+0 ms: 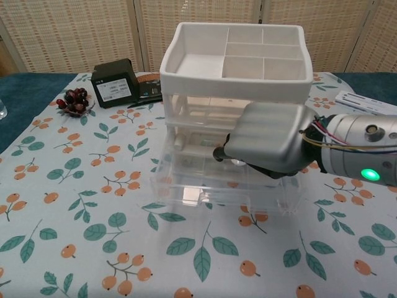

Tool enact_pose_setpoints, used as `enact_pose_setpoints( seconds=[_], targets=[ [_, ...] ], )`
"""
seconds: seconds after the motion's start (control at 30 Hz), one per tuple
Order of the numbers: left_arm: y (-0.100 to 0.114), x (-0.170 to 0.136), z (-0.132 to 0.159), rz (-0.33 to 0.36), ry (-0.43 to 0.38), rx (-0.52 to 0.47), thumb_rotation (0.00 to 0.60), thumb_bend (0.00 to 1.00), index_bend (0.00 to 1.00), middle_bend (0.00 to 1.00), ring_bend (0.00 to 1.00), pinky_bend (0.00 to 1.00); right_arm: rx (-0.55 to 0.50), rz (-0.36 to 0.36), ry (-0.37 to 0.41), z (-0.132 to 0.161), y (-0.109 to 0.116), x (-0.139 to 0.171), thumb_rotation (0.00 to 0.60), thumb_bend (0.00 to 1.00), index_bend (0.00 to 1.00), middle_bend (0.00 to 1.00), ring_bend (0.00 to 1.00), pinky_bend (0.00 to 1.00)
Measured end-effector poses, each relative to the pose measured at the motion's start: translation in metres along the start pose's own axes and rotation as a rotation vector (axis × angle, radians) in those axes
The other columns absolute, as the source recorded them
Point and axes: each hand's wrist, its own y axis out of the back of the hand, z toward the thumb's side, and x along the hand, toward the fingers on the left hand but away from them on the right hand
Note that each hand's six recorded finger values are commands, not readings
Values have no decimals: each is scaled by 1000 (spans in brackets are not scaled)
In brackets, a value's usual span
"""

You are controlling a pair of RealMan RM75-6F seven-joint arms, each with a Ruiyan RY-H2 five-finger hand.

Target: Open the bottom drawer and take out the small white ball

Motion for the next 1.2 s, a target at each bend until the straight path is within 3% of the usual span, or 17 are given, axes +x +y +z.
enact_pose_setpoints(
  seconds=[0.6,1.0,1.2],
  targets=[
    [-4,0,-3,-5,3,-6,600,246,109,6,55,73,94,34,-32,0,-10,-1,600,1000,189,1000,1000,1000],
    [-5,-1,-5,-7,7,-5,600,246,109,6,54,73,53,41,5,9,-4,18,600,1000,202,1000,1000,1000],
    [-5,0,-3,-7,4,-8,600,246,109,6,55,73,37,19,-19,0,1,22,600,1000,202,1000,1000,1000]
  ],
)
